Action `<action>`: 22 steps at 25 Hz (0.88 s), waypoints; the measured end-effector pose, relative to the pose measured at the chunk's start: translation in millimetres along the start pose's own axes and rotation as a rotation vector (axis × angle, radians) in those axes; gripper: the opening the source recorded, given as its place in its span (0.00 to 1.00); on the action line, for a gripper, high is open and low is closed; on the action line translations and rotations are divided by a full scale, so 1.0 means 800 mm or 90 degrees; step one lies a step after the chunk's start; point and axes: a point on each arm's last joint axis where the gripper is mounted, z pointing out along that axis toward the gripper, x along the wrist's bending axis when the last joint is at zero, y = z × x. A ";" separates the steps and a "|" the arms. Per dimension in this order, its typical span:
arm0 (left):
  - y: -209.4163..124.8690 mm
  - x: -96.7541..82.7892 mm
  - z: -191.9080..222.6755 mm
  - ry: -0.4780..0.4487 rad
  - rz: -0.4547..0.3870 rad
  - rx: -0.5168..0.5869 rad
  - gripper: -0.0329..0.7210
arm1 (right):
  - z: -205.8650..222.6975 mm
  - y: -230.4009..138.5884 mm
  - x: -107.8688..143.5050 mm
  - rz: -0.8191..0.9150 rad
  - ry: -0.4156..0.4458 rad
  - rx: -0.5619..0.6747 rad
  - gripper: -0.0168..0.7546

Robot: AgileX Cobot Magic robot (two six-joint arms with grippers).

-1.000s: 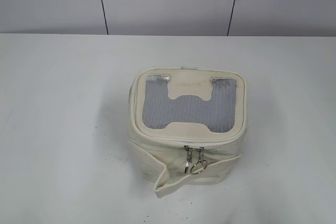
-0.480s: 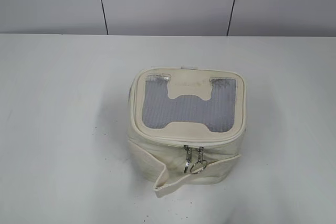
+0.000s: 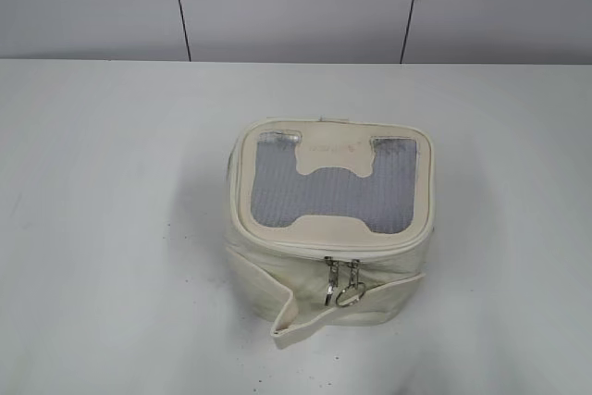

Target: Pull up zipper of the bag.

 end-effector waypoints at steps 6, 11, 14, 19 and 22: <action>0.000 0.000 0.000 0.002 -0.001 0.000 0.45 | 0.000 0.000 0.000 0.001 -0.001 -0.001 0.72; 0.000 0.000 0.000 0.002 -0.001 0.000 0.45 | 0.000 0.000 0.000 0.001 -0.001 -0.001 0.72; 0.000 0.000 0.000 0.002 -0.001 0.000 0.45 | 0.000 0.000 0.000 0.001 -0.001 -0.001 0.72; 0.000 0.000 0.000 0.002 -0.001 0.000 0.45 | 0.000 0.000 0.000 0.001 -0.001 -0.001 0.72; 0.000 0.000 0.000 0.002 -0.001 0.000 0.45 | 0.000 0.000 0.000 0.001 -0.001 -0.001 0.72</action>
